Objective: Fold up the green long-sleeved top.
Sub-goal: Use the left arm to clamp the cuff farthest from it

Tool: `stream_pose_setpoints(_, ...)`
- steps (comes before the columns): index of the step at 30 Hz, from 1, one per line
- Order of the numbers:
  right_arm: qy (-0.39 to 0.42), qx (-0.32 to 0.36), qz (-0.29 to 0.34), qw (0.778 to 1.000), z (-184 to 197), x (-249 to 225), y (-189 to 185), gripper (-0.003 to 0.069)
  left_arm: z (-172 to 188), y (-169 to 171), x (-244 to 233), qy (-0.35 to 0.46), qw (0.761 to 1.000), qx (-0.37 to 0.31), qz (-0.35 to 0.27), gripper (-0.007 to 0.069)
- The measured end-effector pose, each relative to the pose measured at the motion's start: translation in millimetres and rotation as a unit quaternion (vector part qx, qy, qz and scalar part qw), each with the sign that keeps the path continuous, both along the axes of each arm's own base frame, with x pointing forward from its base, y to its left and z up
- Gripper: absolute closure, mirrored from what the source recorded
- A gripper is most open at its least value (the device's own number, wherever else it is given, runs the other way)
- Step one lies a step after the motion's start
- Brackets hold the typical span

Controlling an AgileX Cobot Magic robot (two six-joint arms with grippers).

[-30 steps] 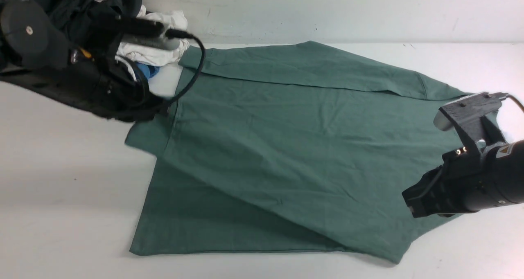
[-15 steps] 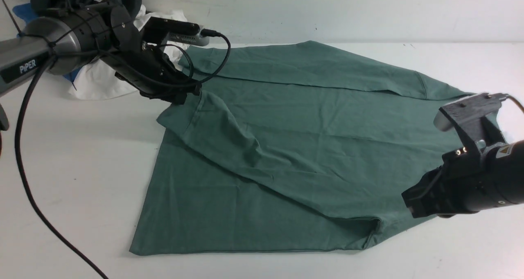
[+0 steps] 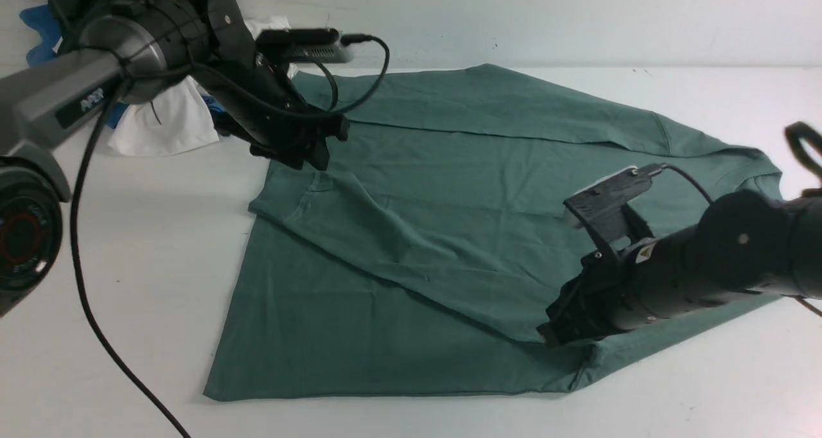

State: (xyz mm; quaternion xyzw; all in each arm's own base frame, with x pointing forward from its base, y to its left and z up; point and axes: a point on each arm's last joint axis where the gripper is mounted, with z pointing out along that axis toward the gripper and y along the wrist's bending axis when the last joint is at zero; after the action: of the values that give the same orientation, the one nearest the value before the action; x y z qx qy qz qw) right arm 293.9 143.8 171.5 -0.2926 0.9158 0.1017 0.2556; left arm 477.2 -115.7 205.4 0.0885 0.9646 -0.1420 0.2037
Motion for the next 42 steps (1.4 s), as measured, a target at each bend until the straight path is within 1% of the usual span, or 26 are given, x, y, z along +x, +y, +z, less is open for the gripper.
stream_pose_setpoints(1, 0.004, -0.003, 0.001, 1.000, -3, 1, 0, 0.0669, -4, -1, 0, 0.006, 1.000, 0.000, 0.000, 0.0402)
stream_pose_setpoints(3, 0.047, -0.016, 0.009, 0.999, -21, 0, 2, 0.0669, -18, -2, 1, 0.027, 1.000, 0.001, -0.001, 0.0410)
stream_pose_setpoints(6, 0.098, -0.024, 0.030, 0.994, -24, -6, 3, 0.0668, -20, -2, 1, 0.031, 1.000, -0.001, -0.001, 0.0412)
stream_pose_setpoints(9, 0.150, -0.032, 0.043, 0.987, -24, -15, 2, 0.0668, -16, -3, 6, 0.005, 1.000, -0.004, 0.004, 0.0412)
stream_pose_setpoints(10, 0.149, -0.033, 0.042, 0.987, -23, -15, 2, 0.0668, -15, -3, 6, 0.003, 1.000, -0.004, 0.004, 0.0412)
stream_pose_setpoints(11, 0.170, -0.039, 0.044, 0.984, -22, -19, 0, 0.0668, -14, -3, 9, -0.013, 1.000, -0.006, 0.008, 0.0412)
stream_pose_setpoints(13, 0.196, -0.062, 0.047, 0.978, -21, -25, -4, 0.0668, -11, -2, 15, -0.051, 0.998, -0.010, 0.019, 0.0412)
stream_pose_setpoints(15, 0.211, -0.075, 0.046, 0.974, -21, -28, -7, 0.0668, -10, -2, 18, -0.066, 0.997, -0.012, 0.024, 0.0412)
stream_pose_setpoints(17, 0.231, -0.106, 0.045, 0.966, -20, -33, -13, 0.0668, -9, -1, 25, -0.101, 0.994, -0.016, 0.036, 0.0410)
stream_pose_setpoints(18, 0.237, -0.113, 0.045, 0.964, -20, -34, -14, 0.0668, -10, -1, 26, -0.105, 0.994, -0.016, 0.038, 0.0409)
stream_pose_setpoints(20, 0.264, -0.139, 0.048, 0.953, -19, -39, -19, 0.0668, -16, 2, 34, -0.123, 0.991, -0.017, 0.047, 0.0391)
stream_pose_setpoints(23, 0.284, -0.150, 0.051, 0.946, -15, -46, -23, 0.0668, -26, 10, 44, -0.115, 0.992, -0.016, 0.053, 0.0351)
stream_pose_setpoints(25, 0.282, -0.143, 0.048, 0.947, -9, -49, -23, 0.0668, -34, 18, 52, -0.101, 0.993, -0.014, 0.056, 0.0316)
stream_pose_setpoints(26, 0.282, -0.142, 0.048, 0.948, -9, -49, -23, 0.0668, -35, 21, 53, -0.100, 0.993, -0.014, 0.057, 0.0316)
stream_pose_setpoints(29, 0.251, -0.116, 0.039, 0.960, 6, -50, -21, 0.0668, -48, 36, 68, -0.080, 0.995, -0.014, 0.064, 0.0256)
stream_pose_setpoints(31, 0.237, -0.106, 0.036, 0.965, 10, -49, -20, 0.0668, -53, 42, 74, -0.072, 0.995, -0.017, 0.072, 0.0243)
stream_pose_setpoints(34, 0.230, -0.101, 0.033, 0.967, 12, -48, -19, 0.0668, -53, 44, 78, -0.071, 0.994, -0.023, 0.081, 0.0245)
stream_pose_setpoints(39, 0.226, -0.100, 0.033, 0.969, 11, -47, -19, 0.0668, -54, 45, 79, -0.071, 0.994, -0.023, 0.082, 0.0295)
stream_pose_setpoints(42, 0.226, -0.100, 0.033, 0.968, 11, -47, -19, 0.0668, -51, 46, 79, -0.065, 0.994, -0.023, 0.080, 0.0303)
